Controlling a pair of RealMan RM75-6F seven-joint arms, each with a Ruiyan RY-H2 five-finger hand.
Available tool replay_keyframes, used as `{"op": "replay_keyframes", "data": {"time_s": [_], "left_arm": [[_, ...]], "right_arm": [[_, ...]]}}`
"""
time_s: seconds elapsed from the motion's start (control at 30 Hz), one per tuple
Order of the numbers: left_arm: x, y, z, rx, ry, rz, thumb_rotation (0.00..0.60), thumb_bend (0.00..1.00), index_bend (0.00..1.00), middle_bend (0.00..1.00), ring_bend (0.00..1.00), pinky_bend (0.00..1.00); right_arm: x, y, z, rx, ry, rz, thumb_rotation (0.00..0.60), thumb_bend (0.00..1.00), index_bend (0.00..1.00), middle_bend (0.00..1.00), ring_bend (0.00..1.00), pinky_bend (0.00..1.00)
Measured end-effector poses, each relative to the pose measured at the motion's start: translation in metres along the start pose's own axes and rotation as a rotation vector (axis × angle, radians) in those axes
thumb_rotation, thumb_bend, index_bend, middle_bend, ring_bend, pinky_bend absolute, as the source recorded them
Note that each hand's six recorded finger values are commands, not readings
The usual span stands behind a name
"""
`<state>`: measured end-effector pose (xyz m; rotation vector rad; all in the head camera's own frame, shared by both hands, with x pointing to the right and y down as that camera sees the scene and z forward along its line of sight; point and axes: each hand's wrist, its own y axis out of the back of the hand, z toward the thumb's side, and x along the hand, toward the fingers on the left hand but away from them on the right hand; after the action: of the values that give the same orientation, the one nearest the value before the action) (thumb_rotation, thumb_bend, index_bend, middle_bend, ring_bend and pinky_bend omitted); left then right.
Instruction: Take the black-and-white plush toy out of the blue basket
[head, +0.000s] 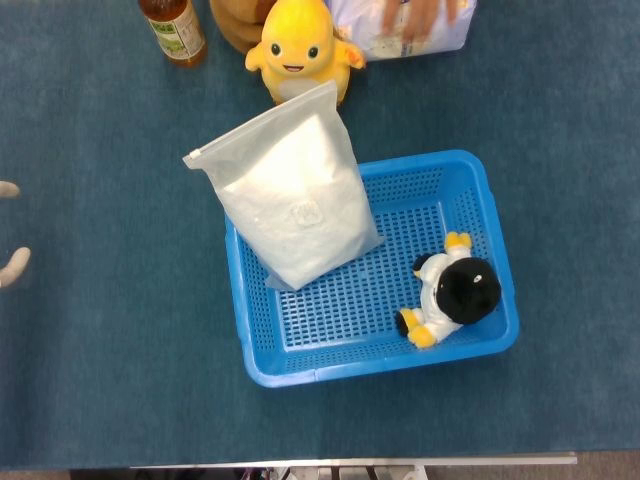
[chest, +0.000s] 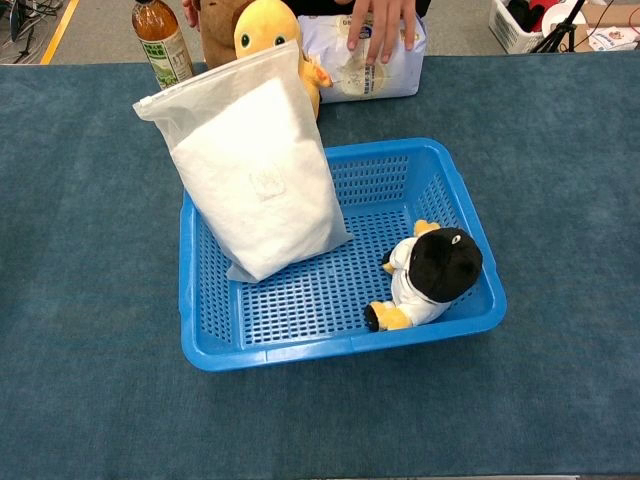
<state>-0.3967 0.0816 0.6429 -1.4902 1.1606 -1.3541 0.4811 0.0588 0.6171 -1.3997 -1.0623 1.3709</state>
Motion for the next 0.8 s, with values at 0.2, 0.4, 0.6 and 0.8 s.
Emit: {"op": "replay_keyframes", "data": {"time_s": [0.2, 0.4, 0.6, 0.8], "left_arm": [[-0.005, 0.001, 0.001, 0.007, 0.000, 0.000, 0.600, 0.20, 0.31, 0.35, 0.29, 0.51], [-0.006, 0.002, -0.001, 0.009, 0.011, 0.001, 0.600, 0.20, 0.31, 0.35, 0.29, 0.51], [-0.009, -0.001, 0.001, 0.018, 0.008, -0.007, 0.600, 0.20, 0.32, 0.35, 0.29, 0.51], [-0.013, 0.000, 0.000, 0.020, 0.024, 0.001, 0.600, 0.20, 0.32, 0.35, 0.29, 0.51]], "right_arm": [[0.001, -0.002, -0.003, -0.003, -0.006, 0.004, 0.600, 0.00, 0.28, 0.27, 0.26, 0.53], [-0.001, 0.006, 0.003, -0.024, 0.024, -0.013, 0.600, 0.00, 0.28, 0.27, 0.26, 0.53], [-0.005, 0.014, 0.020, -0.069, 0.105, -0.012, 0.600, 0.00, 0.28, 0.27, 0.26, 0.53], [-0.010, 0.018, 0.047, -0.103, 0.236, 0.013, 0.600, 0.00, 0.28, 0.27, 0.26, 0.53]]}}
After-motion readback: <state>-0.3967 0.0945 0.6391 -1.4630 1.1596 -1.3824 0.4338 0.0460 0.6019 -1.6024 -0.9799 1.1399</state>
